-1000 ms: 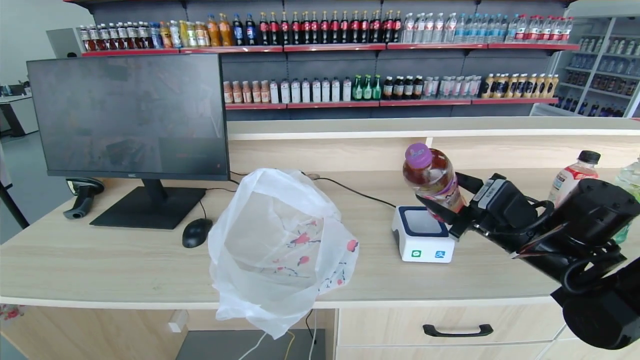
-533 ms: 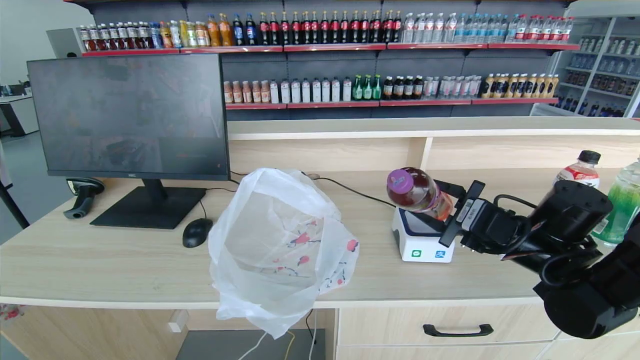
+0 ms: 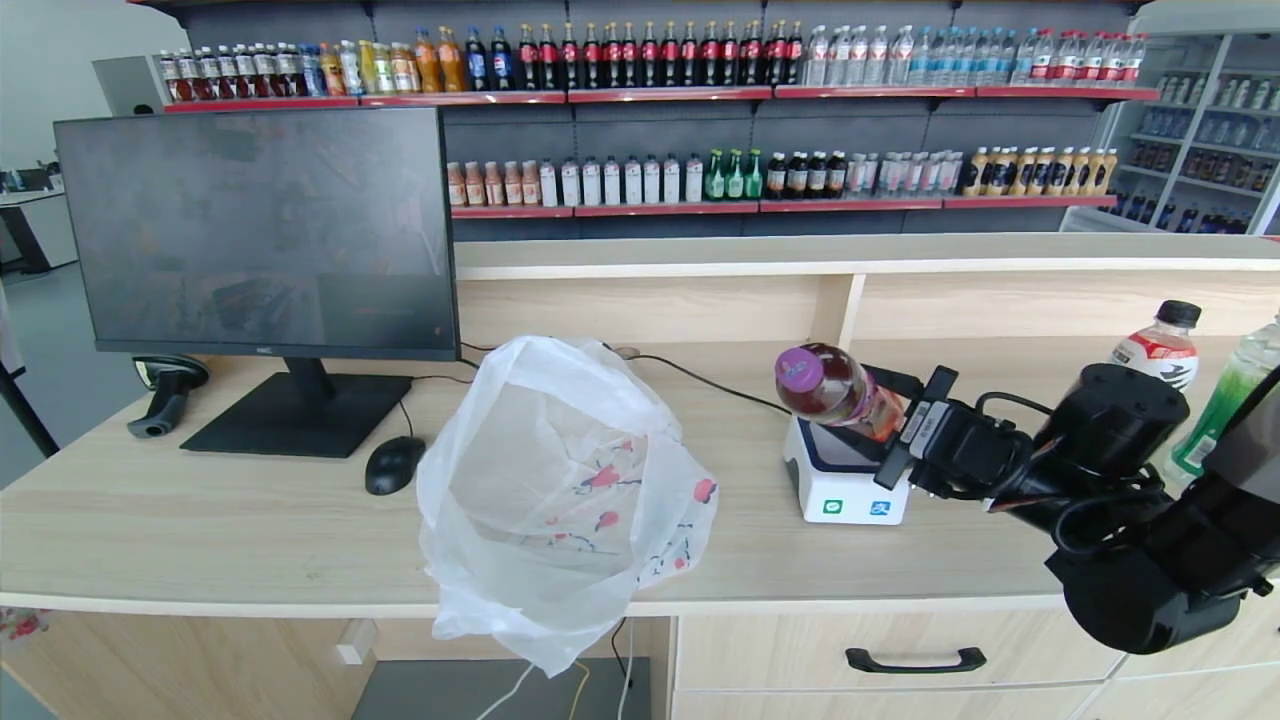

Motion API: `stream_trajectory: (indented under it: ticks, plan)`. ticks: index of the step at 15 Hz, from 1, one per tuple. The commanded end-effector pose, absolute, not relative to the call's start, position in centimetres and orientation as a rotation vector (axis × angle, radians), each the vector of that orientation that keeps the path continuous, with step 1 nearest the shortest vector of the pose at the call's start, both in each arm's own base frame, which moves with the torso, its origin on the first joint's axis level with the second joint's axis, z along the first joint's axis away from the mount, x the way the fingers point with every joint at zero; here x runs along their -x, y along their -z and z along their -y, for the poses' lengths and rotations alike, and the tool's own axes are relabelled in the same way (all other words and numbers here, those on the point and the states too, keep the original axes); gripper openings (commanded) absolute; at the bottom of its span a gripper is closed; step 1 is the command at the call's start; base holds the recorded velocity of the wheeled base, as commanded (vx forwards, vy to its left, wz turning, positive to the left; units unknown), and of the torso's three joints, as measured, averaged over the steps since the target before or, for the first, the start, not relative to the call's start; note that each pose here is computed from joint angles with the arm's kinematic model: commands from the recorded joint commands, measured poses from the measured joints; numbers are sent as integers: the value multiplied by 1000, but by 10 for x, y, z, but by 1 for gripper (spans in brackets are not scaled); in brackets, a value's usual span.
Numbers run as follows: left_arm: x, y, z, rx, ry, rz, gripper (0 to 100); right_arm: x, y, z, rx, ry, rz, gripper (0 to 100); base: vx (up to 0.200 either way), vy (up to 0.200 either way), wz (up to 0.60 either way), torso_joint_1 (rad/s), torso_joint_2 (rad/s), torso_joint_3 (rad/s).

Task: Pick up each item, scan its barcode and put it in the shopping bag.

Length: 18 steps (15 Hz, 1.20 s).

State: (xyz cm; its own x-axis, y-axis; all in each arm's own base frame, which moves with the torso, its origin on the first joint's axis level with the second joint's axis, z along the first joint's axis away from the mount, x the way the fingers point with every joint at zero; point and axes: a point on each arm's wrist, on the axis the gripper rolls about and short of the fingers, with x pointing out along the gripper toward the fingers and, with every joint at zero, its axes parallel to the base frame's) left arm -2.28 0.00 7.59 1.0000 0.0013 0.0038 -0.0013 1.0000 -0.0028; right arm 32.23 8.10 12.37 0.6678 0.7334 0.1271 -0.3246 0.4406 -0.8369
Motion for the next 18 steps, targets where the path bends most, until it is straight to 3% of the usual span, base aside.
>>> stream_trajectory:
  ticks: [1, 7, 18]
  plan:
    - [23, -76, 0, 3, -2, 5, 100, -324, -120, -80, 893, -700, 519, 0, 0, 0, 0, 0, 0, 0]
    - [23, -76, 0, 6, -2, 5, 100, -326, -126, -61, 906, -664, 520, 0, 0, 0, 0, 0, 0, 0]
    - [23, -76, 0, 5, -2, 5, 100, -320, -135, -65, 898, -669, 542, 0, 0, 0, 0, 0, 0, 0]
